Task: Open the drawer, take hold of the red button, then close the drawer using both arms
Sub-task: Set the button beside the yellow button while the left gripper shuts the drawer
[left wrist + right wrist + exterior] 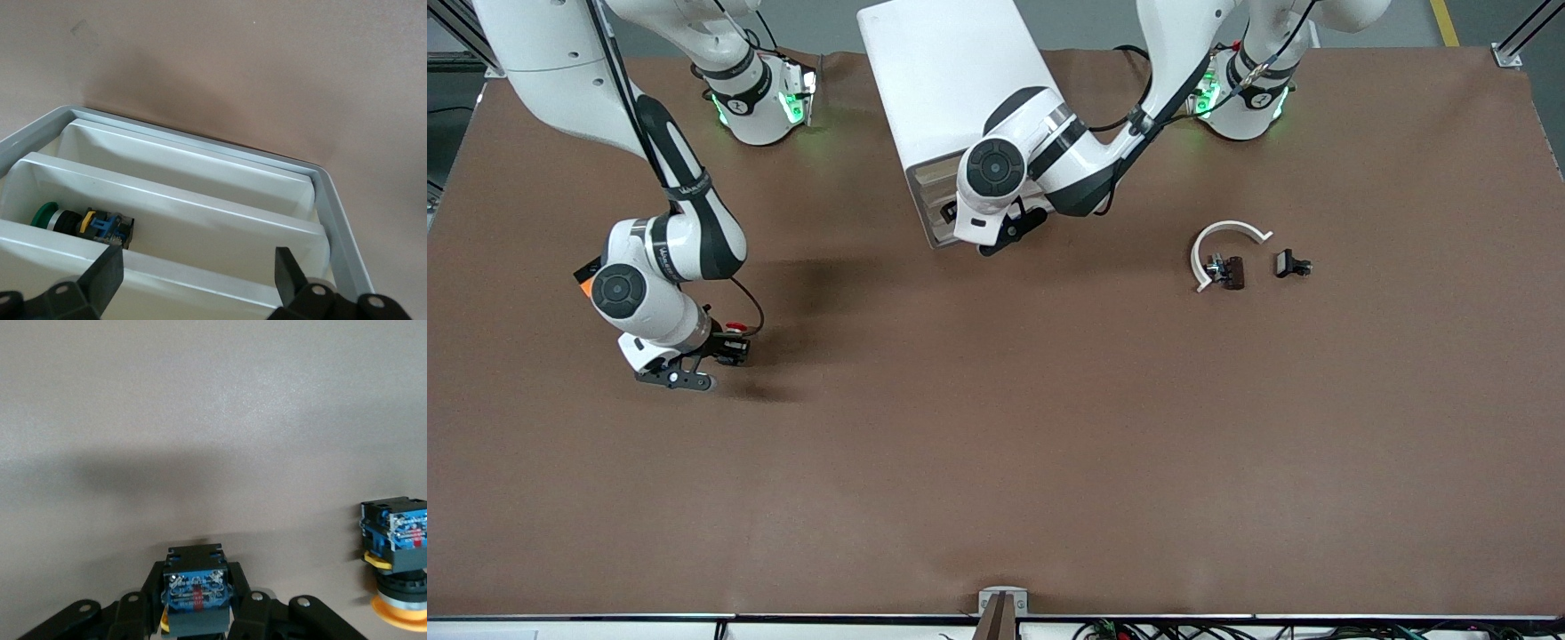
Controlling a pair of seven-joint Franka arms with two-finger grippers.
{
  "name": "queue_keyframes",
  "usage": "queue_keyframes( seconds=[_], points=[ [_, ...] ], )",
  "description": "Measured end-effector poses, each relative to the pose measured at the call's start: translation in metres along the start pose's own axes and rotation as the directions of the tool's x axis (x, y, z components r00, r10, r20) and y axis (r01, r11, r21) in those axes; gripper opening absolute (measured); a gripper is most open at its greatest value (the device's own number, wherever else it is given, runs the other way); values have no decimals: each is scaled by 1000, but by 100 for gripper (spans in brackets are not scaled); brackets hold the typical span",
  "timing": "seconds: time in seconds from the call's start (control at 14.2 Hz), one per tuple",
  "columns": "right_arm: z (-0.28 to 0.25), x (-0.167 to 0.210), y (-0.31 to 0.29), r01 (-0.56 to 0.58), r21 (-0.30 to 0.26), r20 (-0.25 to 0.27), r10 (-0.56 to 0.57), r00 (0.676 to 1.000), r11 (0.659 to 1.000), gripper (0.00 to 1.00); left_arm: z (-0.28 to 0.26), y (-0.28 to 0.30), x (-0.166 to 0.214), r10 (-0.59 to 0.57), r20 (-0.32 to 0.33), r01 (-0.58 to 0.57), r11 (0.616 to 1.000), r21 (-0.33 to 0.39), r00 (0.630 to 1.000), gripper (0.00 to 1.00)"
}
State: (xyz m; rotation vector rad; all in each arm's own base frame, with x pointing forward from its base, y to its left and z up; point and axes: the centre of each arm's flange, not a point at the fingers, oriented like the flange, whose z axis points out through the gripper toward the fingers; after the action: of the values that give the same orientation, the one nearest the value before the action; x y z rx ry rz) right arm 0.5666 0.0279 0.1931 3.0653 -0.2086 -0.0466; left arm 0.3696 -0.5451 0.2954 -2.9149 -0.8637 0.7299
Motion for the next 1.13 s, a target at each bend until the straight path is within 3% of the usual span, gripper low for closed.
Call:
queue_keyframes(
  seconds=[0.56, 0.71, 0.92, 1.13],
  points=[
    [11, 0, 1, -1, -2, 4, 1, 1000, 1000, 42, 3, -5, -3, -7, 33, 5, 998, 58, 999, 100],
    [8, 3, 1, -3, -1, -3, 3, 1000, 1000, 47, 0, -5, -2, -13, 45, 10, 998, 68, 999, 100],
    [4, 7, 2, -6, 1, -15, 6, 1000, 1000, 68, -15, -2, 5, -22, 53, 20, 999, 46, 998, 100],
    [-18, 21, 2, -8, -9, 4, 8, 1000, 1000, 99, -47, 1, 32, -48, 58, 49, 999, -12, 997, 100]
  ],
)
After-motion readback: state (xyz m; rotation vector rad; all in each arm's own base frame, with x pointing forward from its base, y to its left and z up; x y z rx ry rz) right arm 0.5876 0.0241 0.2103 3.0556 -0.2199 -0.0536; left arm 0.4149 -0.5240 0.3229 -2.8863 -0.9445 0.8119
